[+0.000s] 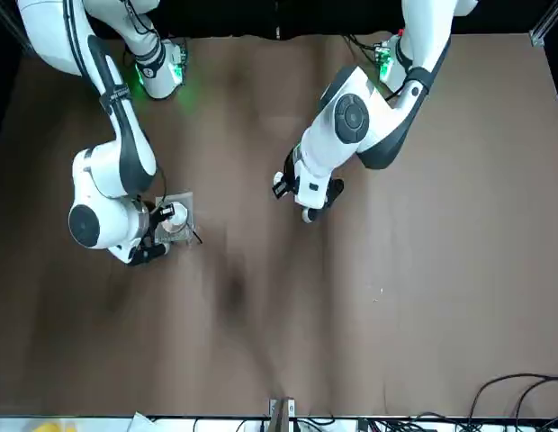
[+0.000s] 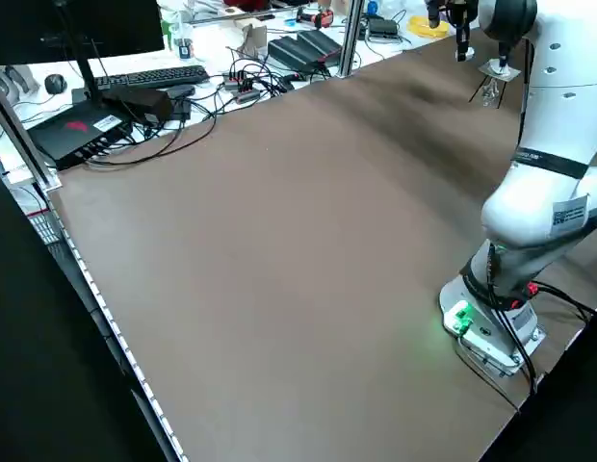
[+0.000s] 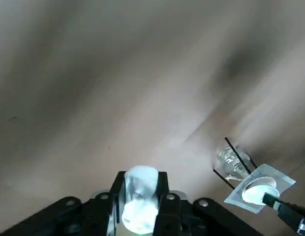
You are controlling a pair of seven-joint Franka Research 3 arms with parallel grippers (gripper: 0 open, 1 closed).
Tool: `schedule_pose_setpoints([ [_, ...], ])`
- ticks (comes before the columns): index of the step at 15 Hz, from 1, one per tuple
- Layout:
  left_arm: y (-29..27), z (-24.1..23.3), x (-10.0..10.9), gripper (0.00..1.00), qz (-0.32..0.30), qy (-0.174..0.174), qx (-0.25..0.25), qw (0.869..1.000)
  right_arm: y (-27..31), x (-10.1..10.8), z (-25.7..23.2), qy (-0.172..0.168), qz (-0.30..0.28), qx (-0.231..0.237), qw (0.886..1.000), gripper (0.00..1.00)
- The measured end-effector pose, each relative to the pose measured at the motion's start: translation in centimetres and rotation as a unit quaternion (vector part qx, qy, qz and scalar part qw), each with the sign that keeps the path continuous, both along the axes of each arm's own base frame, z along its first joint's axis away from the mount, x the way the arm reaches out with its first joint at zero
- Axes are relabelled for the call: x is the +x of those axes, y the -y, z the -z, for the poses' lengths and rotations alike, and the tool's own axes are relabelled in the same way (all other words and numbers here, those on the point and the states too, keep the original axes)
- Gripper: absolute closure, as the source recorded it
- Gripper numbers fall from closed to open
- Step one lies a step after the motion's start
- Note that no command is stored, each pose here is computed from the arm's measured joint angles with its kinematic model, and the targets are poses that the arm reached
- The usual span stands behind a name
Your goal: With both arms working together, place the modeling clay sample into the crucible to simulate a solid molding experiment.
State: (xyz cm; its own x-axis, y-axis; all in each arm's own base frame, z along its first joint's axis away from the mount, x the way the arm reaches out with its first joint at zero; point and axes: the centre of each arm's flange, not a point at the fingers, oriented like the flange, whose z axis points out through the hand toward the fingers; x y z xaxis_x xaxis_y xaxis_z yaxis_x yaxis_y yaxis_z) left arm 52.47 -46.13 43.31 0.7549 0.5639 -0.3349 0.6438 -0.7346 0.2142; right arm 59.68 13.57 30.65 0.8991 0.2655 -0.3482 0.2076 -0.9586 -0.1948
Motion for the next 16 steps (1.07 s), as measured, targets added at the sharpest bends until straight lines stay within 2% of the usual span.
schedule_pose_setpoints([
  [3, 0.0, -0.2, 0.2, 0.70, -0.003, 0.006, -0.005, 1.000, -0.5, 0.0, -0.3, -0.002, 0.006, 0.012, 1.000, 0.93],
  [6, 0.3, -0.3, 0.0, 0.70, -0.002, 0.008, -0.006, 1.000, -2.5, 0.1, -1.3, -0.013, 0.036, 0.069, 0.997, 0.93],
  [9, 0.4, -0.4, 0.1, 0.70, -0.004, 0.014, -0.011, 1.000, -5.7, -0.3, -2.1, -0.030, 0.079, 0.100, 0.991, 0.93],
  [10, 0.4, -0.5, 0.1, 0.70, -0.005, 0.014, -0.011, 1.000, -7.1, -0.7, -2.4, -0.040, 0.098, 0.107, 0.989, 0.93],
  [11, 0.4, -0.5, 0.2, 0.70, -0.015, 0.013, -0.012, 1.000, -10.1, -1.6, -2.5, -0.065, 0.136, 0.112, 0.982, 0.93],
  [16, 1.4, 0.2, -0.2, 0.70, -0.034, 0.007, -0.016, 0.999, -15.6, -3.6, -1.8, -0.119, 0.194, 0.113, 0.967, 0.93],
])
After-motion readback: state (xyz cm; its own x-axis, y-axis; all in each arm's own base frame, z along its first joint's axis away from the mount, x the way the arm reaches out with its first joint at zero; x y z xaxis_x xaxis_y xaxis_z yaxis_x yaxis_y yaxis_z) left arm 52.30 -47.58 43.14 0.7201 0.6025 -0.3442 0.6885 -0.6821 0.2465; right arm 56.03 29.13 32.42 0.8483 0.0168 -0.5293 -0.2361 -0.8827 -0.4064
